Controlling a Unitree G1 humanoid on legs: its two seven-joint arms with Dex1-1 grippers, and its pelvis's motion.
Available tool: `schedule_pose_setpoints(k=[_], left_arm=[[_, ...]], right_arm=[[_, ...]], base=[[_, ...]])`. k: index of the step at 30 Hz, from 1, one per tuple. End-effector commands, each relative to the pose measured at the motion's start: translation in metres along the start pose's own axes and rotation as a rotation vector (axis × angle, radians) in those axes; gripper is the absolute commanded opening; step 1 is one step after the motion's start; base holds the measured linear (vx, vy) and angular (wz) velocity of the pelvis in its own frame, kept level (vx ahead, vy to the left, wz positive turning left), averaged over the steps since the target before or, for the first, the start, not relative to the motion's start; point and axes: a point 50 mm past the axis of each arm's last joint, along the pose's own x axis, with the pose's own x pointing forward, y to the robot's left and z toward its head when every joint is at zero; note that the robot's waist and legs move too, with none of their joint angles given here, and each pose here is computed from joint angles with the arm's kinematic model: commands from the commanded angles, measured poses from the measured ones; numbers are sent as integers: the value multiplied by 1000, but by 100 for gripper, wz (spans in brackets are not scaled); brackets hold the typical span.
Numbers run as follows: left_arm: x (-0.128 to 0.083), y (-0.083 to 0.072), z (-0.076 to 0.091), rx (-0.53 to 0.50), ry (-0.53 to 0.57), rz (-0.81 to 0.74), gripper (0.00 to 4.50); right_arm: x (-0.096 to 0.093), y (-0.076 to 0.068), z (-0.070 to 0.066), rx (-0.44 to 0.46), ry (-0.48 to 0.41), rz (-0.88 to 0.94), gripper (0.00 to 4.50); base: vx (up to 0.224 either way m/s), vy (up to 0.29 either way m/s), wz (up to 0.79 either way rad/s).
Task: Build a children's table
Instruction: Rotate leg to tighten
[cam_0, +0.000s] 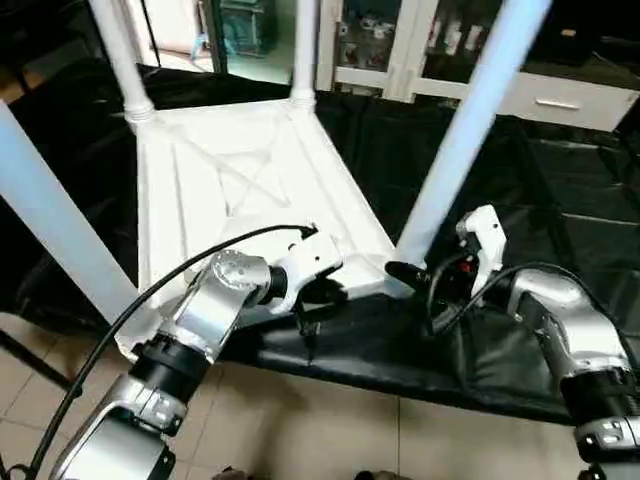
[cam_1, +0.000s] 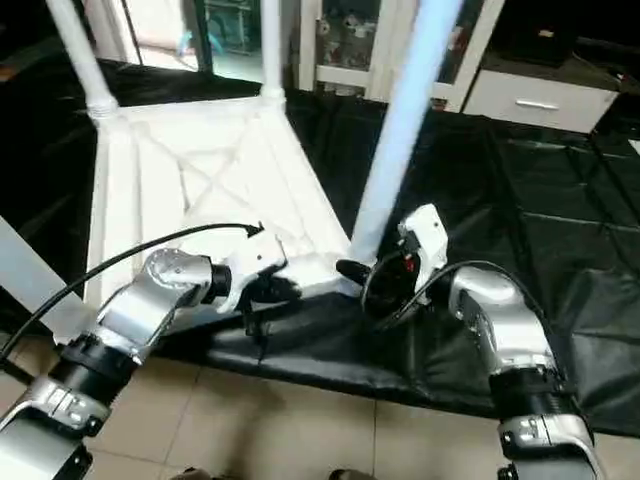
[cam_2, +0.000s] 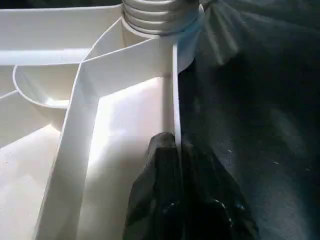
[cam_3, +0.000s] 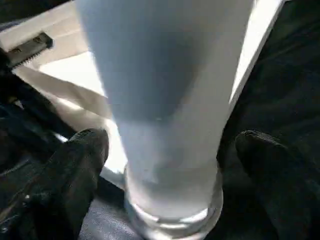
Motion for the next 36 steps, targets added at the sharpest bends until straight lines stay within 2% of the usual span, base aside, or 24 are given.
schedule_pose_setpoints(k=[1,3,4,7,10,13,17,18,24,30,35,36], left_arm=[[5,-10,11,15,-74,-70,0],[3,-13,12,26,-83,-99,0],[3,-13,12,27,-83,-101,0],[2,-13,12,31,-80,-103,0],[1,-14,12,33,-75,-111,0],[1,-15,11,34,-73,-115,0],[1,-15,11,35,-69,-118,0],[1,-15,10,36,-66,-118,0],[1,-15,9,35,-60,-114,0],[1,-12,8,19,-55,-102,0],[5,-7,9,-10,-48,-61,0],[11,-1,12,-27,-42,-8,0]], right_arm=[[-1,-2,1,-27,19,-1,449],[-3,-3,-1,-33,35,24,449],[-4,-3,-2,-33,37,33,422],[-7,-3,-3,-31,42,52,414],[-9,-4,-5,-28,39,55,373],[-9,-4,-6,-27,34,57,362],[-10,-4,-8,-36,43,68,324],[-9,-4,-8,-37,44,69,303],[-9,-5,-11,-44,52,75,264],[-10,-7,-15,-22,58,37,252],[-5,-6,-24,35,62,-98,251],[0,-4,-28,80,50,-188,250]], base=[[0,0,0],[0,0,0],[0,0,0],[0,0,0],[0,0,0],[0,0,0],[0,0,0],[0,0,0],[0,0,0],[0,0,0],[0,0,0],[0,0,0]])
